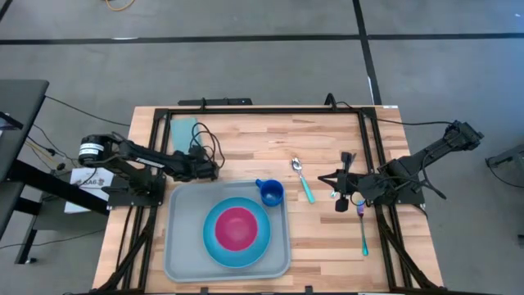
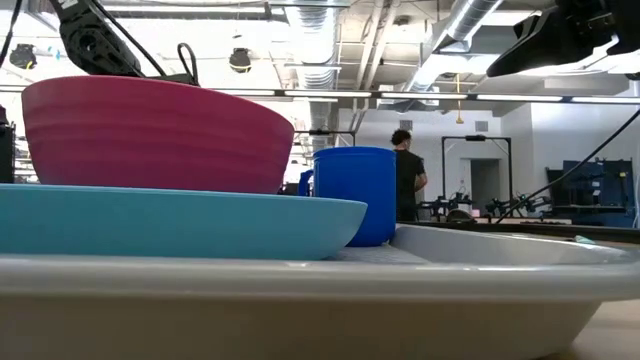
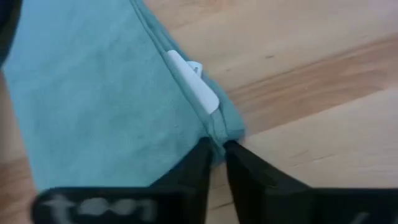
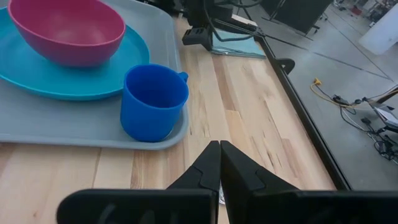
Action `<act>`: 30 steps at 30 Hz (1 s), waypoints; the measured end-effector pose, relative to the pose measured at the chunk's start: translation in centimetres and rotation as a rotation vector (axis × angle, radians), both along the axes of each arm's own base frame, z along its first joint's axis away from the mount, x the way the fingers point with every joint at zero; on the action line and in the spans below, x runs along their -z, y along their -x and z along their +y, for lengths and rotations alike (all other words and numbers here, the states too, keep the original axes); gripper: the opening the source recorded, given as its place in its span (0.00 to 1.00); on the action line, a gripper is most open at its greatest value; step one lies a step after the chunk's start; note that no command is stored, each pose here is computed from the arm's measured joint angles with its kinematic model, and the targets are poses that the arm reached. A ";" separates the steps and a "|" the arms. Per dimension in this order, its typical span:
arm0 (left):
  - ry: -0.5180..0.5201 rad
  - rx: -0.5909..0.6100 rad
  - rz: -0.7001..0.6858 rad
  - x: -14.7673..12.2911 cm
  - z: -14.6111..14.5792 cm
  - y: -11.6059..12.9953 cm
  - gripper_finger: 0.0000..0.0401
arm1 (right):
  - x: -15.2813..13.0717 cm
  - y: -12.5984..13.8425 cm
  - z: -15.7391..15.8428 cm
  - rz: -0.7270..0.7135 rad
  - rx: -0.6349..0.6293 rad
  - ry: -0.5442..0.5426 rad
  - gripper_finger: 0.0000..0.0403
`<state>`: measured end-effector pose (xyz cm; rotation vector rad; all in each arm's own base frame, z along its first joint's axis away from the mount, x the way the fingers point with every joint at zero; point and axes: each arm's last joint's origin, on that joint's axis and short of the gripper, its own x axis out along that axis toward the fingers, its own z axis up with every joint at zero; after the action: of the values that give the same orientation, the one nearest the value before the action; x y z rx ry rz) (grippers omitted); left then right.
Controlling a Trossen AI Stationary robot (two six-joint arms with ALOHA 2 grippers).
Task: Set up tray
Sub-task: Put the blue napkin beside the blue plate on the gray serving tray
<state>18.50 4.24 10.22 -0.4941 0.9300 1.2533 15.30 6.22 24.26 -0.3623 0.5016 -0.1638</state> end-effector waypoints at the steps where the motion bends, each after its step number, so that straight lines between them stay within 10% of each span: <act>1: -0.003 0.000 0.000 0.0 0.0 0.0 0.05 | 0.0 0.0 0.0 0.000 0.000 0.000 0.00; 30: 0.079 0.253 0.247 -4.5 -0.3 -2.6 0.11 | 0.0 0.0 0.1 0.005 -0.013 -0.016 0.00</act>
<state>21.13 3.90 14.69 -0.2756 1.2143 1.0647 15.31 6.27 24.22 -0.3507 0.5048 -0.1459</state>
